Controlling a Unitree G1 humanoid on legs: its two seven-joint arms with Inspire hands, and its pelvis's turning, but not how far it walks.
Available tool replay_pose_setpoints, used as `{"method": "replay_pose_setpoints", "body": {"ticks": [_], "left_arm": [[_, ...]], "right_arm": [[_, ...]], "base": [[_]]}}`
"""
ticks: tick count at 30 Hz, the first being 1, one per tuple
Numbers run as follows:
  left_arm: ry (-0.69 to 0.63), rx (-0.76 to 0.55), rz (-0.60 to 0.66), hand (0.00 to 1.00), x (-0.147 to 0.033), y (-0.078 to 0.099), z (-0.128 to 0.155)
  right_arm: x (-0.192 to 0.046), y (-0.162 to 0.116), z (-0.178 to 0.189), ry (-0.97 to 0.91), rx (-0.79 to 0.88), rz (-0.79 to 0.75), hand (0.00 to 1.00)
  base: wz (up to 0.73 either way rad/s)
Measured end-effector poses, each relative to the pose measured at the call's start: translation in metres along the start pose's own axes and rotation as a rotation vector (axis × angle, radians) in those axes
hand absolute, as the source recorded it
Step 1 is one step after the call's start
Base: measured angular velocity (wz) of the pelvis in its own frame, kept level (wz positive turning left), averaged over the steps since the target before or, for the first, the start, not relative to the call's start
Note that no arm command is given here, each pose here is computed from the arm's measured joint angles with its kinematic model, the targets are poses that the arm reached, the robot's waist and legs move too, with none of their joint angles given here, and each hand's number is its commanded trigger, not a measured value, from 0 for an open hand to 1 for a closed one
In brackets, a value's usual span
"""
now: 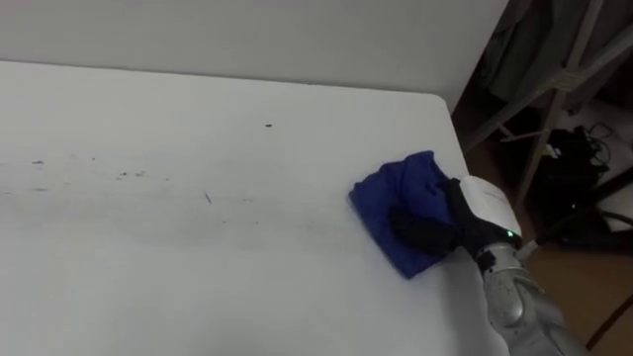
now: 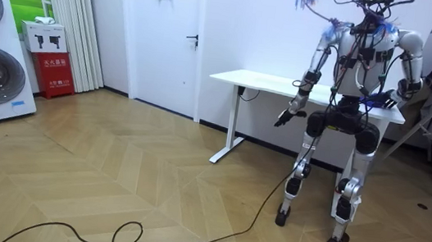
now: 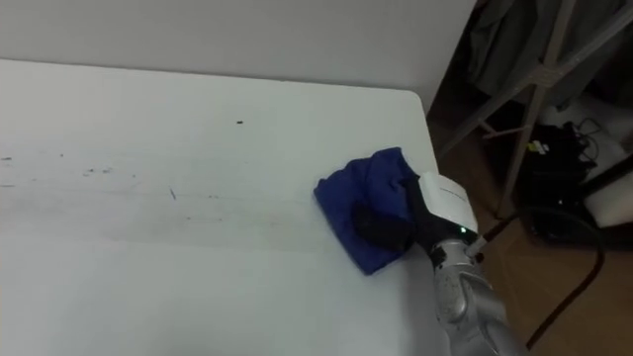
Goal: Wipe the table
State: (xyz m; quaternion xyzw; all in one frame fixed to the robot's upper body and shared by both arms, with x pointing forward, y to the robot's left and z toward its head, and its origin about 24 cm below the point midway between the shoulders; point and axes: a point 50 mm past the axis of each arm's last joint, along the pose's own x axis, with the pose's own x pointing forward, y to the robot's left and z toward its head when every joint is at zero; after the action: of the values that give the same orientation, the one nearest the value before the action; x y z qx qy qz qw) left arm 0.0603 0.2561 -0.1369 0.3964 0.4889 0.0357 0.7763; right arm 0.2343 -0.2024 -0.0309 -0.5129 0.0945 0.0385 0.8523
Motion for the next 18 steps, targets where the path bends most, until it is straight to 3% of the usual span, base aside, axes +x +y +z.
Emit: {"method": "replay_pose_setpoints", "body": {"ticks": [10, 13, 18], "left_arm": [[-0.056, -0.029, 0.011, 0.0, 0.002, 0.001, 0.01], [-0.061, -0.035, 0.01, 0.0, 0.001, 0.0, 0.008], [0.001, -0.055, 0.02, 0.0, -0.002, 0.001, -0.01]], "right_arm": [[-0.014, -0.008, 0.002, -0.04, 0.116, -0.047, 0.0], [-0.013, -0.032, 0.004, -0.047, 0.243, -0.146, 0.0], [-0.02, -0.076, 0.001, -0.08, 0.31, -0.357, 0.0]], "base": [[-0.06], [-0.15], [-0.09]]}}
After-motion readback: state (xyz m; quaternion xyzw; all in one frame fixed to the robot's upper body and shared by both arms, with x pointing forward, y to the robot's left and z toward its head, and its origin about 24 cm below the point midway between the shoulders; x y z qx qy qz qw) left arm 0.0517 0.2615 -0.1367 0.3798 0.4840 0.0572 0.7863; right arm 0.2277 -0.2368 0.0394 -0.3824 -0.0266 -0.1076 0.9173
